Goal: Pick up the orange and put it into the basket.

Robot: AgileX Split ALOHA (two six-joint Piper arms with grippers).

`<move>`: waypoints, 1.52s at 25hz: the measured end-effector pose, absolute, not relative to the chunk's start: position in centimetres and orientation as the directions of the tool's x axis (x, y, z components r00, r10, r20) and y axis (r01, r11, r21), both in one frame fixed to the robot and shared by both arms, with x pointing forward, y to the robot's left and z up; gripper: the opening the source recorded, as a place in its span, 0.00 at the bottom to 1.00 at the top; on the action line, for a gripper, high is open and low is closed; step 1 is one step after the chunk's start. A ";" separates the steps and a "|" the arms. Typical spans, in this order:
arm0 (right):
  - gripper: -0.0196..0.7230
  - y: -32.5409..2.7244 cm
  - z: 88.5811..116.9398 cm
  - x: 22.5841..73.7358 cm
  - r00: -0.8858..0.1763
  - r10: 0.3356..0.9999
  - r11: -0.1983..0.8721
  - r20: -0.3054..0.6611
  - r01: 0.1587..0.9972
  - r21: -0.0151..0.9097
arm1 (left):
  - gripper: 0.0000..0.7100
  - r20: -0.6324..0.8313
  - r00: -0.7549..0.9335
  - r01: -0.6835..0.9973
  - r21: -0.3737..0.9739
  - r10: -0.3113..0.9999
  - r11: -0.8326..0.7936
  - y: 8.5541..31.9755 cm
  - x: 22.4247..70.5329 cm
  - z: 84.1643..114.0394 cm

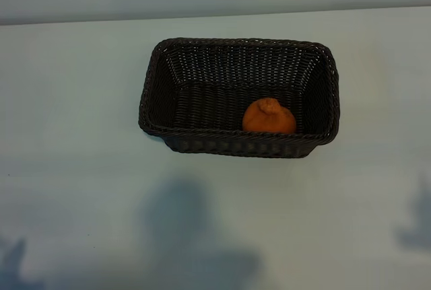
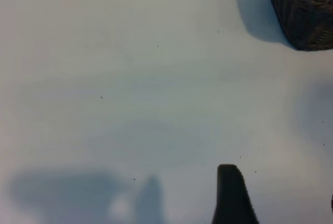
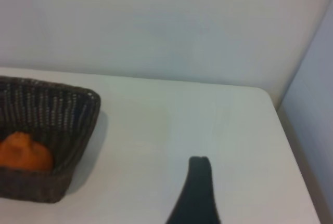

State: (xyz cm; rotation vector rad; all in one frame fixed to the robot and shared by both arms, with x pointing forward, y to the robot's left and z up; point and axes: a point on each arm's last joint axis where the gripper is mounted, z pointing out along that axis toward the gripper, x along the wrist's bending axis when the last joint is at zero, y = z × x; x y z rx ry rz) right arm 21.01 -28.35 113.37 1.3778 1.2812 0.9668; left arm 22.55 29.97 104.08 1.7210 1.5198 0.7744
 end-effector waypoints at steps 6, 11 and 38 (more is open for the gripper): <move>0.83 -28.2 110.6 20.6 0.117 0.991 0.026 -0.059 0.262 0.965 | 0.65 -0.016 0.131 0.571 0.819 0.991 -0.062 30.0 22.6 104.1; 0.83 -28.6 108.0 22.0 0.120 0.992 -0.007 -0.040 0.367 0.930 | 0.65 -0.016 0.131 0.571 0.819 0.991 -0.062 30.0 22.6 104.1; 0.73 -29.8 104.9 23.4 0.207 0.978 -0.096 0.000 0.454 0.886 | 0.65 -0.015 0.131 0.570 0.819 0.991 -0.063 30.0 22.6 104.1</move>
